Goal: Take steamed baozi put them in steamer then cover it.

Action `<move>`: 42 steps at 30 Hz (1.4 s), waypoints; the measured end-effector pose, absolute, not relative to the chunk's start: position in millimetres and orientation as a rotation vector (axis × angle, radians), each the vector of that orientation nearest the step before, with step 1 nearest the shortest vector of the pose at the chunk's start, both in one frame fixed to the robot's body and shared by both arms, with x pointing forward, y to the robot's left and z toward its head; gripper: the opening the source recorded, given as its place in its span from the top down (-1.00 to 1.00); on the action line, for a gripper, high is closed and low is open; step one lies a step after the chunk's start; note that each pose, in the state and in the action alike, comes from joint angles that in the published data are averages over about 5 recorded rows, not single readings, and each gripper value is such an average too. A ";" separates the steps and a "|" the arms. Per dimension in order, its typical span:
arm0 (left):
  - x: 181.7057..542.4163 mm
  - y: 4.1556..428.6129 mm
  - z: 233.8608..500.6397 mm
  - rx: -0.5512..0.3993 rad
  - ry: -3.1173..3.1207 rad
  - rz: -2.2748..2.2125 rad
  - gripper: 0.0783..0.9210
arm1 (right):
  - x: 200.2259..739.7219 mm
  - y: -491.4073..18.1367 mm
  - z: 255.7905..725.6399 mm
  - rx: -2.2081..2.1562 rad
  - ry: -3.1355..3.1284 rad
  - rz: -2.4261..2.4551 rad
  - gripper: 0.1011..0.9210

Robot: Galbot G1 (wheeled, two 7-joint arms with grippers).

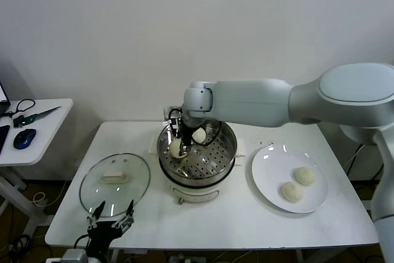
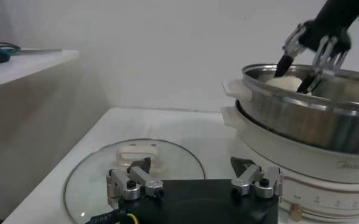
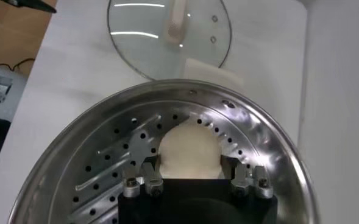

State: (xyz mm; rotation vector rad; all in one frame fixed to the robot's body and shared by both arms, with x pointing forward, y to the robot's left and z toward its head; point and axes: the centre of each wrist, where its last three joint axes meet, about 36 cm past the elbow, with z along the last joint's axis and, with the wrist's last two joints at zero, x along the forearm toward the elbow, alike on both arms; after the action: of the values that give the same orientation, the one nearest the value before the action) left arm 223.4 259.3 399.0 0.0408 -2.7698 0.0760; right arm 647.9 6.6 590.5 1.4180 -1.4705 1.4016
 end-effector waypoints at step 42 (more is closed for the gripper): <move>230.3 251.2 395.8 0.034 -2.769 0.065 -0.77 | 579.4 -383.6 527.9 1.208 -1.407 1.195 -0.76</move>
State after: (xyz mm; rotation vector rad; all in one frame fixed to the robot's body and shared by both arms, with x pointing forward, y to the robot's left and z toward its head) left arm 230.3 251.2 395.8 0.0342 -2.7691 0.0653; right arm 579.4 -383.6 527.9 1.2080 -1.4070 1.1953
